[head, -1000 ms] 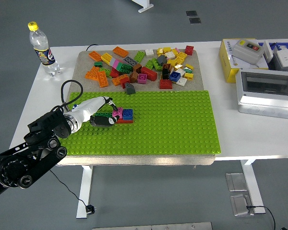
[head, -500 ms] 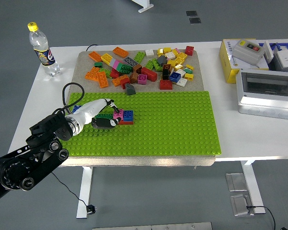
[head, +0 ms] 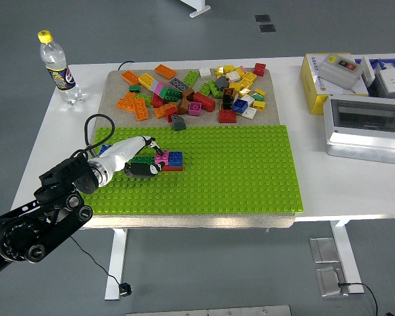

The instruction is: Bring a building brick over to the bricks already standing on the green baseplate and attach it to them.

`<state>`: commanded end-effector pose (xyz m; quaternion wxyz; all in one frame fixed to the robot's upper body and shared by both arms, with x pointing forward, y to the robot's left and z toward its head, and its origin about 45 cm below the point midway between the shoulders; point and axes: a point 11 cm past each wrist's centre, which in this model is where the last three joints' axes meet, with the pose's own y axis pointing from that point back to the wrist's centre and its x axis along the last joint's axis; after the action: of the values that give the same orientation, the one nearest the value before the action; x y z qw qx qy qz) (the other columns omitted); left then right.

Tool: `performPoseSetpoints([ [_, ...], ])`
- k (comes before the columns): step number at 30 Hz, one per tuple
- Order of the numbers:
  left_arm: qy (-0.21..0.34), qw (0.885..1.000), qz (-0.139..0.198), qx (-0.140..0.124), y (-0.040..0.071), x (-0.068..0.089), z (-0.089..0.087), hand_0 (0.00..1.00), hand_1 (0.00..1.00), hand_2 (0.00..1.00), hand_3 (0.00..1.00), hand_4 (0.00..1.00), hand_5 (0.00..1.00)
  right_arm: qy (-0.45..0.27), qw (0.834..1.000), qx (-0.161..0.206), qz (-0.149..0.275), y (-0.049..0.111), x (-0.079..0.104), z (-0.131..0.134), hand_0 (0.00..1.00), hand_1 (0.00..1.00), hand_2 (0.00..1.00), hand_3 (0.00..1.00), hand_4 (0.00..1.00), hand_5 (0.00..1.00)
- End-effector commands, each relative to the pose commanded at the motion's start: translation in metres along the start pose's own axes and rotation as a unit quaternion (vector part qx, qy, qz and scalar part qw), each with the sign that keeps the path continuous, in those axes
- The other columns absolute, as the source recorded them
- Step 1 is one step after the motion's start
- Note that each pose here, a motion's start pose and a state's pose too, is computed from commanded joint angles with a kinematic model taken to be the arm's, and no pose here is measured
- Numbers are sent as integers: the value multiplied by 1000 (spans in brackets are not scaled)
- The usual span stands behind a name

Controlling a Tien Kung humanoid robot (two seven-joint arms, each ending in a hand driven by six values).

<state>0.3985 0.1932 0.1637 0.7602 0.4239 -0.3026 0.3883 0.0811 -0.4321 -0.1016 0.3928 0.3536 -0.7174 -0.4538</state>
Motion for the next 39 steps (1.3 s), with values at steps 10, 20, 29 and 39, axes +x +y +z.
performPoseSetpoints([
  [10, 1, 1000, -3, -3, 0, -4, 1, 998, 958, 959, 652, 604, 435, 0, 1000, -1, -1, 0, -1, 1, 715, 713, 764, 730, 527, 695],
  [20, 13, 1000, -3, 2, -2, -10, -4, 998, 958, 958, 651, 602, 436, 1, 1000, 0, -2, 0, -2, 1, 715, 713, 763, 730, 526, 695],
  [29, 27, 1000, 5, -4, -3, -11, -7, 998, 954, 956, 647, 595, 439, 0, 1000, 1, -4, 0, -3, 0, 715, 713, 763, 731, 530, 699],
  [39, 75, 997, 18, -26, -2, -8, -10, 998, 951, 953, 647, 595, 436, 2, 1000, 1, -3, 0, -3, 0, 715, 713, 763, 731, 531, 696],
])
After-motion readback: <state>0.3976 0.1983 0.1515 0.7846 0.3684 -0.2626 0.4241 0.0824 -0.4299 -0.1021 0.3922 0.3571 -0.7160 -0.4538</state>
